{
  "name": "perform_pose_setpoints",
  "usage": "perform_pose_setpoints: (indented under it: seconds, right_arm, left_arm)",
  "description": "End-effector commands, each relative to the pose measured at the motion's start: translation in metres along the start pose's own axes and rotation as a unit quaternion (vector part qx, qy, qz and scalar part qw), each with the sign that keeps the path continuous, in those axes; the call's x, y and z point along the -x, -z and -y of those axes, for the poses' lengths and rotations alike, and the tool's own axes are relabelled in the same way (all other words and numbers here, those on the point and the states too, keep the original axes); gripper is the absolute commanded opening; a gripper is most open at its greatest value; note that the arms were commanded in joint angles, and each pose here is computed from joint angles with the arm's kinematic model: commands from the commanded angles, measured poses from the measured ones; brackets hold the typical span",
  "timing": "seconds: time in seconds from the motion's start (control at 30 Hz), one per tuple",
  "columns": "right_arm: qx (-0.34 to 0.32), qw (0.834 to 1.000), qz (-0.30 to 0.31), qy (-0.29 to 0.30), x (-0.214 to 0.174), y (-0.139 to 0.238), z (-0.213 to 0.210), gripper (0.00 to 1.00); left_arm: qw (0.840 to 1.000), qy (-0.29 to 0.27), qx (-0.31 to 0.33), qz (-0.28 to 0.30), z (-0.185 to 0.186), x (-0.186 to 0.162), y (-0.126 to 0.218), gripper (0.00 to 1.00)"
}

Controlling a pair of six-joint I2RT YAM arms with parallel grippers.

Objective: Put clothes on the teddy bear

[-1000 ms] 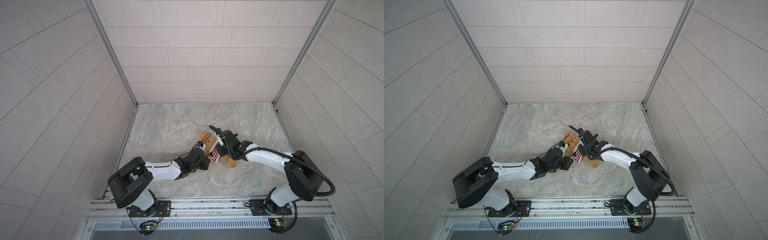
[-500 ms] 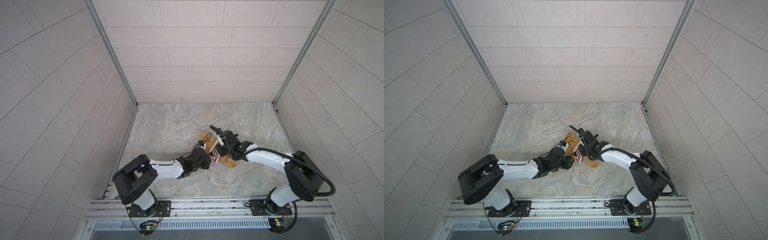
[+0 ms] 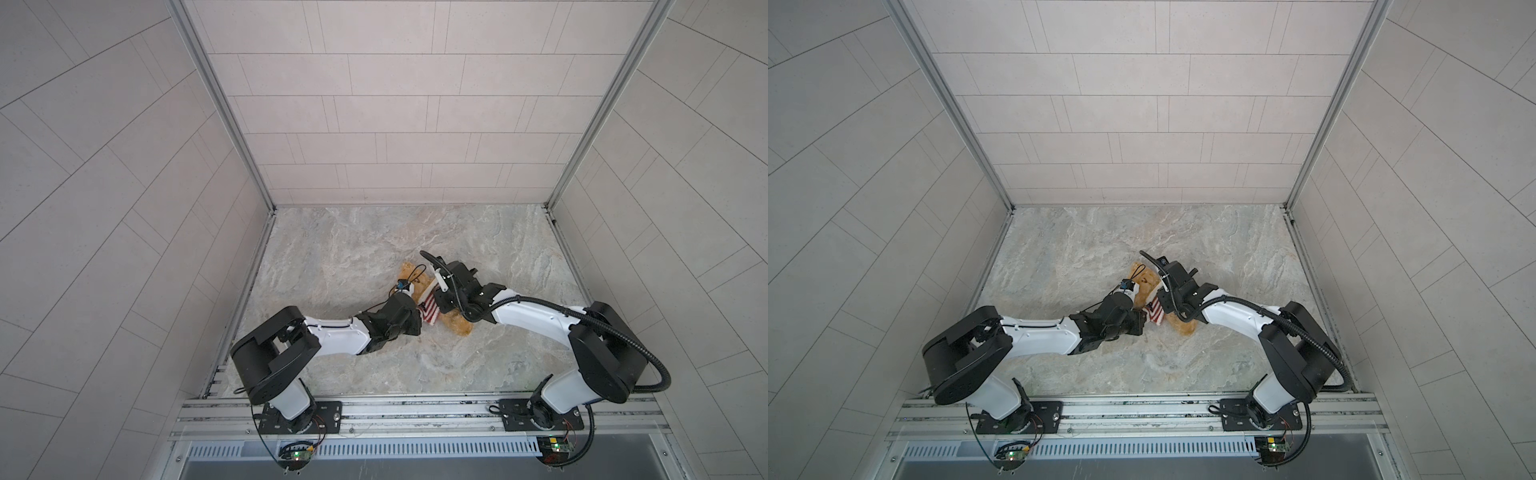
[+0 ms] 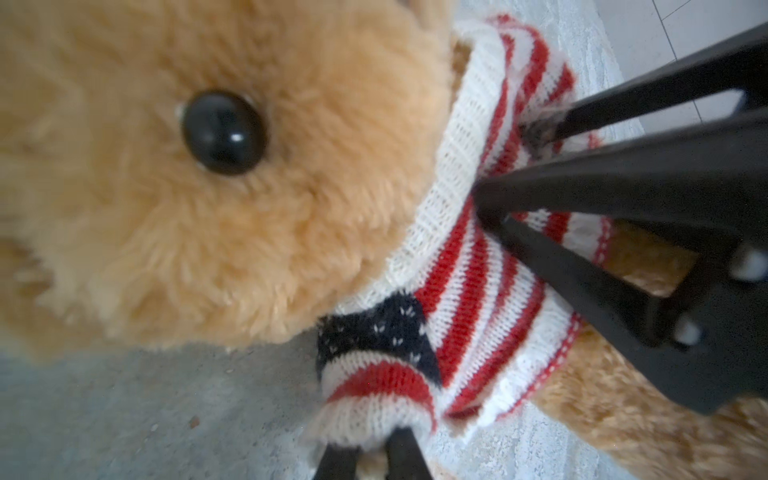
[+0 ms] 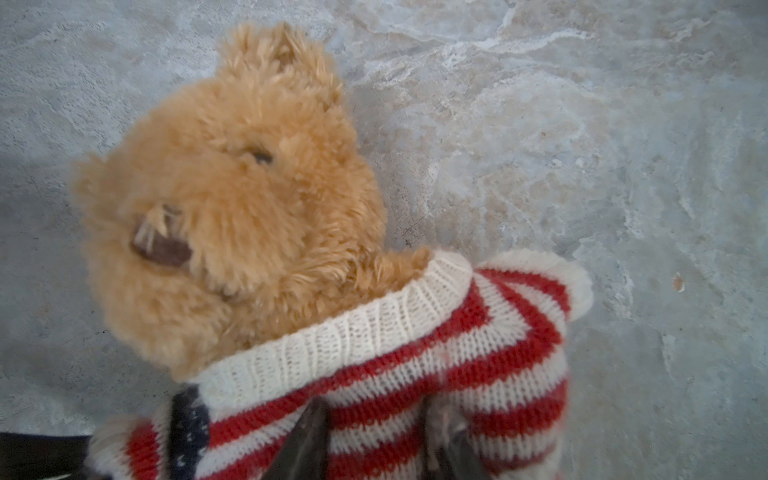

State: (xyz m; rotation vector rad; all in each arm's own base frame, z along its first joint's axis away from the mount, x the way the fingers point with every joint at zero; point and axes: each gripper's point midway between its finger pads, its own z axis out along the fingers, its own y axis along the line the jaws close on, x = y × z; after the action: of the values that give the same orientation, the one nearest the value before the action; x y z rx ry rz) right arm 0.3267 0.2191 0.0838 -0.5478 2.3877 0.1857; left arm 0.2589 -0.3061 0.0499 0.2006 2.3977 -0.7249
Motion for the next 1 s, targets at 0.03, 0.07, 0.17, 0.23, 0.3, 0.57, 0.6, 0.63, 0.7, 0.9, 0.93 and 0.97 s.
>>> perform_pose_setpoints:
  seconds: [0.03, 0.07, 0.17, 0.23, 0.3, 0.57, 0.6, 0.63, 0.7, 0.9, 0.93, 0.97]
  right_arm:
    - [0.018, 0.998, -0.068, 0.002, -0.041, 0.012, -0.004, 0.47]
    - [0.021, 0.998, -0.06, 0.006, -0.038, 0.021, -0.006, 0.5]
    - [0.041, 0.999, -0.031, 0.012, -0.029, 0.053, -0.01, 0.59]
    - [0.059, 0.998, -0.006, 0.011, -0.025, 0.074, -0.014, 0.64]
    - [0.075, 0.997, 0.031, 0.012, -0.021, 0.099, -0.018, 0.65]
    - [0.103, 0.988, 0.116, -0.005, -0.023, 0.16, -0.025, 0.7]
    - [0.108, 0.987, 0.115, -0.002, -0.025, 0.162, -0.028, 0.7]
    - [0.114, 0.987, 0.116, 0.0, -0.025, 0.163, -0.032, 0.7]
    - [0.129, 0.985, 0.118, 0.001, -0.025, 0.161, -0.042, 0.7]
    - [0.17, 0.98, 0.107, -0.014, -0.028, 0.13, -0.075, 0.56]
    - [0.17, 0.98, 0.103, -0.019, -0.032, 0.121, -0.077, 0.53]
    - [0.174, 0.979, 0.1, -0.025, -0.034, 0.115, -0.079, 0.51]
  left_arm:
    - [1.0, 0.0, -0.003, 0.026, 0.002, 0.014, 0.006, 0.04]
    - [1.0, 0.001, -0.005, 0.026, 0.003, 0.014, 0.007, 0.02]
    - [0.999, 0.006, -0.022, 0.029, 0.007, 0.014, 0.014, 0.0]
    - [0.999, 0.011, -0.043, 0.031, 0.014, 0.015, 0.02, 0.0]
    - [0.997, 0.021, -0.07, 0.034, 0.021, 0.015, 0.028, 0.0]
    - [0.991, 0.057, -0.117, 0.026, 0.033, 0.011, 0.047, 0.0]
    - [0.991, 0.059, -0.118, 0.026, 0.033, 0.01, 0.048, 0.0]
    - [0.991, 0.061, -0.12, 0.026, 0.034, 0.01, 0.049, 0.0]
    - [0.99, 0.064, -0.121, 0.026, 0.034, 0.01, 0.049, 0.0]
    - [0.988, 0.075, -0.13, 0.023, 0.036, 0.009, 0.048, 0.0]
    - [0.988, 0.077, -0.134, 0.024, 0.037, 0.009, 0.048, 0.0]
    - [0.987, 0.079, -0.136, 0.023, 0.038, 0.008, 0.048, 0.0]
